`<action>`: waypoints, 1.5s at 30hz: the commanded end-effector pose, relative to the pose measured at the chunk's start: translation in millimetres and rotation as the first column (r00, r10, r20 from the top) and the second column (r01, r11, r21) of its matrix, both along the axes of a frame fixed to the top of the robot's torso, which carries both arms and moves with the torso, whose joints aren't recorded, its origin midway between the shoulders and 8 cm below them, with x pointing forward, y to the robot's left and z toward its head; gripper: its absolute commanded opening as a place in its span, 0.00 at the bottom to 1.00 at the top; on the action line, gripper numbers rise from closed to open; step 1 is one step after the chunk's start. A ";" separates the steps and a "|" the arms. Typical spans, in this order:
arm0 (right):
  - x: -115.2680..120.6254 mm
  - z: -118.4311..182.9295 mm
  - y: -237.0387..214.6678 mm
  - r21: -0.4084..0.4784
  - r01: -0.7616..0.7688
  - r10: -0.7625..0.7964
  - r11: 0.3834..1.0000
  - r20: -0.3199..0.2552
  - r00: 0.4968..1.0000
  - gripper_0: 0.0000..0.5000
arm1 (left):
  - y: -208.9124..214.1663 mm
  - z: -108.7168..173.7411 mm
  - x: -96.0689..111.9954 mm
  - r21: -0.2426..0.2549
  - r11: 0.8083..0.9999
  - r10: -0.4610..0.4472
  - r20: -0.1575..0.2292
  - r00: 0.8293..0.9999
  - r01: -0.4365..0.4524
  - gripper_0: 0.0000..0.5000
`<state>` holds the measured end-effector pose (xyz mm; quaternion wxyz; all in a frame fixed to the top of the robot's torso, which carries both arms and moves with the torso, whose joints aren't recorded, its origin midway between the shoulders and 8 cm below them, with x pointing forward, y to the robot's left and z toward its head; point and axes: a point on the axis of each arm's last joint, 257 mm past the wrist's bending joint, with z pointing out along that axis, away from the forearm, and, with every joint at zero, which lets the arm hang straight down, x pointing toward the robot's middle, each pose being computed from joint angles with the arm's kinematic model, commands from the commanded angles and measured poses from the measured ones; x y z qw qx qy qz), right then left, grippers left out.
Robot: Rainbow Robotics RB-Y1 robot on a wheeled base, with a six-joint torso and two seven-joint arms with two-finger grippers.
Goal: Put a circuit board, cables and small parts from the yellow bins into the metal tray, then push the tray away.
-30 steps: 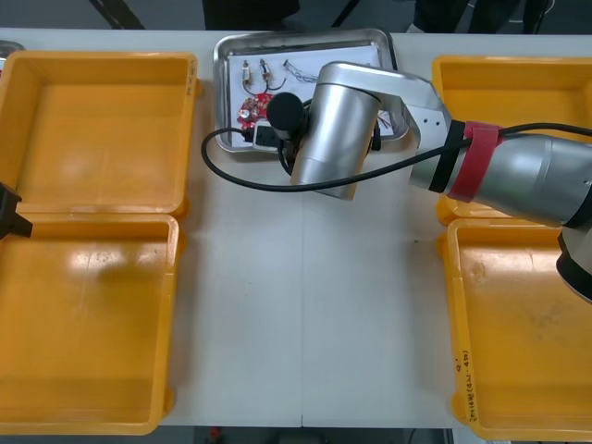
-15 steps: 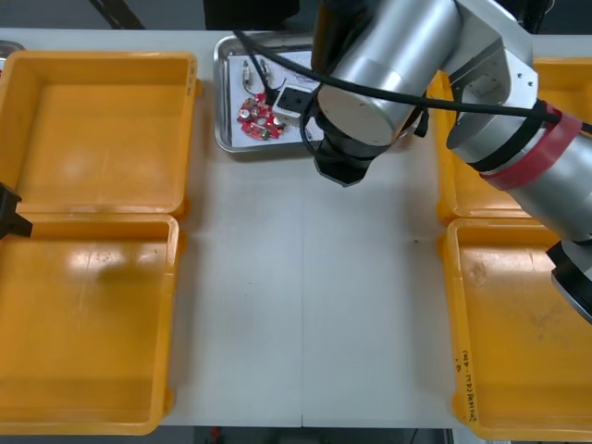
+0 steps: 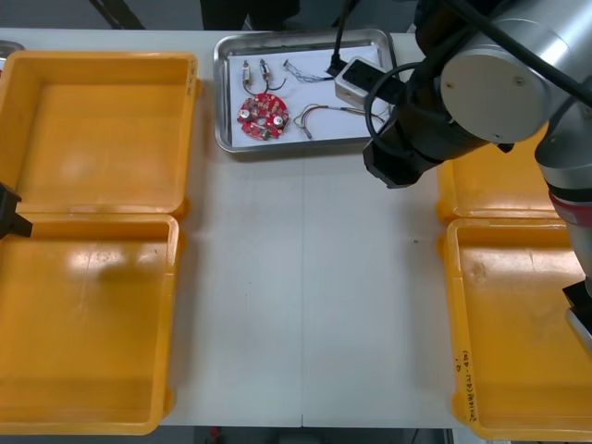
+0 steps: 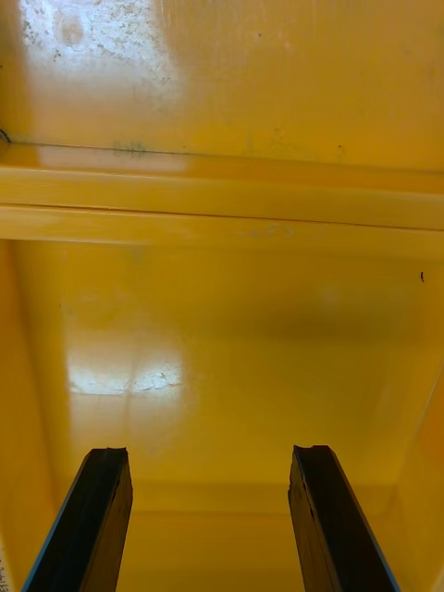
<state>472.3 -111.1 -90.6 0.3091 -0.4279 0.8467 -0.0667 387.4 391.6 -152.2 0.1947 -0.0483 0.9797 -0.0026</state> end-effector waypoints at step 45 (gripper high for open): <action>-96.3 -67.4 -288.0 0.203 0.686 -0.649 0.699 -0.221 0.728 1.00 | 19.9 14.9 -4.5 0.094 0.994 -0.065 0.015 0.998 0.063 1.00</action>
